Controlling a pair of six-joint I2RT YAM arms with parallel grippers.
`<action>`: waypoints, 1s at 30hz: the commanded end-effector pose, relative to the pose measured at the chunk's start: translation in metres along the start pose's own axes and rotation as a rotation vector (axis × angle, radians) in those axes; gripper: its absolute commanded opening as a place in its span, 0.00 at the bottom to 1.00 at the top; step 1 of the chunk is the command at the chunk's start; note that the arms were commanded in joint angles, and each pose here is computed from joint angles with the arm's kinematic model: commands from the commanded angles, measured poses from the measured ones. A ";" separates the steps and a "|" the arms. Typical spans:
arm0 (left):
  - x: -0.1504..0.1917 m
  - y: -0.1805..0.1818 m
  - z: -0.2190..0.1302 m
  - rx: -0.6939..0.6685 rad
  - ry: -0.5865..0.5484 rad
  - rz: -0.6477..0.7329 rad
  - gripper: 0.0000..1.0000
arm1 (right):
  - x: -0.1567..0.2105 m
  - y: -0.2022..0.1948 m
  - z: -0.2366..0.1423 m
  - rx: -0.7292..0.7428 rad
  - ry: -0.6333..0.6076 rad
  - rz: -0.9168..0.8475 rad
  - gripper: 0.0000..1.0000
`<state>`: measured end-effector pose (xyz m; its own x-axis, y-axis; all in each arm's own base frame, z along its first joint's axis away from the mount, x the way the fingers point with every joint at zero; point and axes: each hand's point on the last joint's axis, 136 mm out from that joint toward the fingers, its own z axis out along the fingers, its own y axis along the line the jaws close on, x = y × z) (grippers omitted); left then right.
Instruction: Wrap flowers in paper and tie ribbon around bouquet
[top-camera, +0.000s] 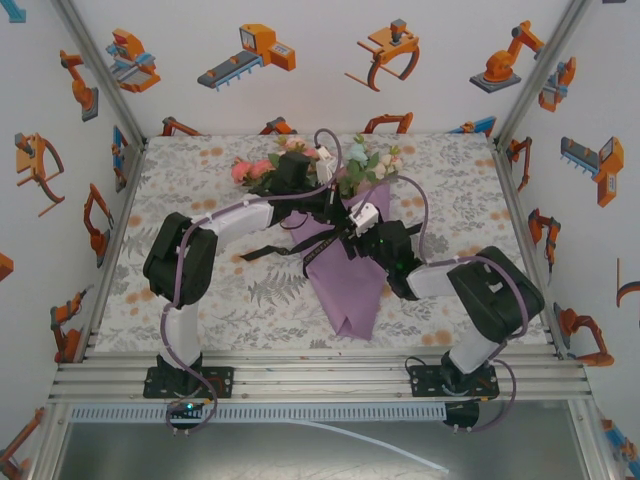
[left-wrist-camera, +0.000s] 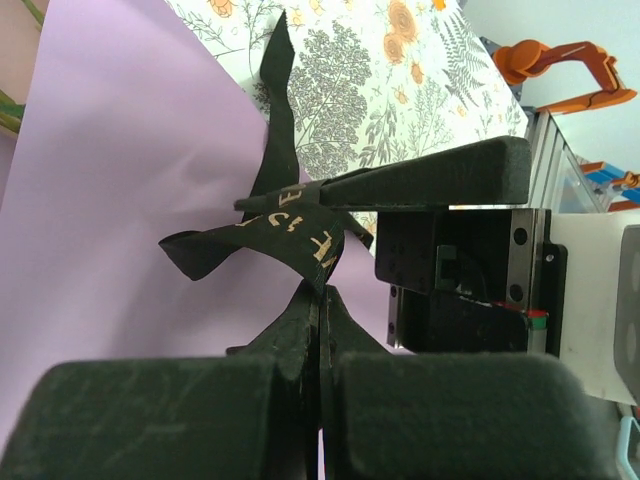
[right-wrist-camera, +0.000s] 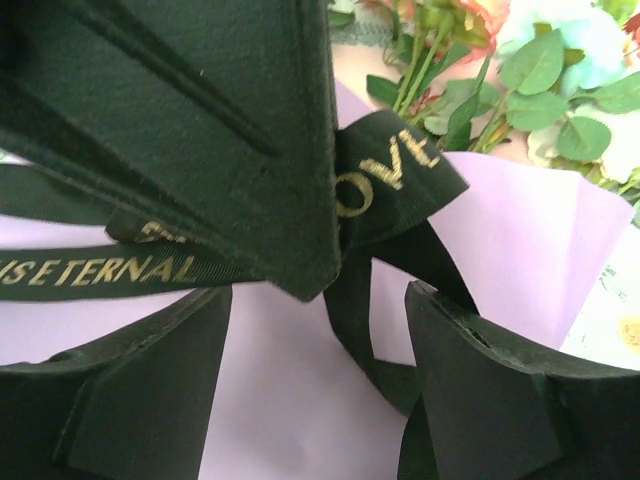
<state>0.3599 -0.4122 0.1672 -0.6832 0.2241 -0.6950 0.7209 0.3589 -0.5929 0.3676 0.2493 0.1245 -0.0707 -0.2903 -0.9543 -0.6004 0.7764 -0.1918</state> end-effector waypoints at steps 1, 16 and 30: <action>-0.008 -0.010 -0.004 0.030 -0.032 -0.014 0.00 | -0.026 -0.016 0.005 0.100 -0.127 -0.065 0.66; -0.008 -0.017 -0.017 0.018 -0.046 -0.030 0.00 | -0.016 -0.002 0.017 0.044 -0.203 -0.129 0.00; -0.003 0.019 -0.028 -0.117 -0.025 0.006 0.15 | -0.018 0.048 -0.097 -0.295 0.088 0.048 0.00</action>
<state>0.3688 -0.3886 0.1564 -0.7154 0.2023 -0.6688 0.6728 0.4576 -0.5813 0.2823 0.2411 0.1757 0.0177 -0.2305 -0.9729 -0.7560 0.6337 -0.1639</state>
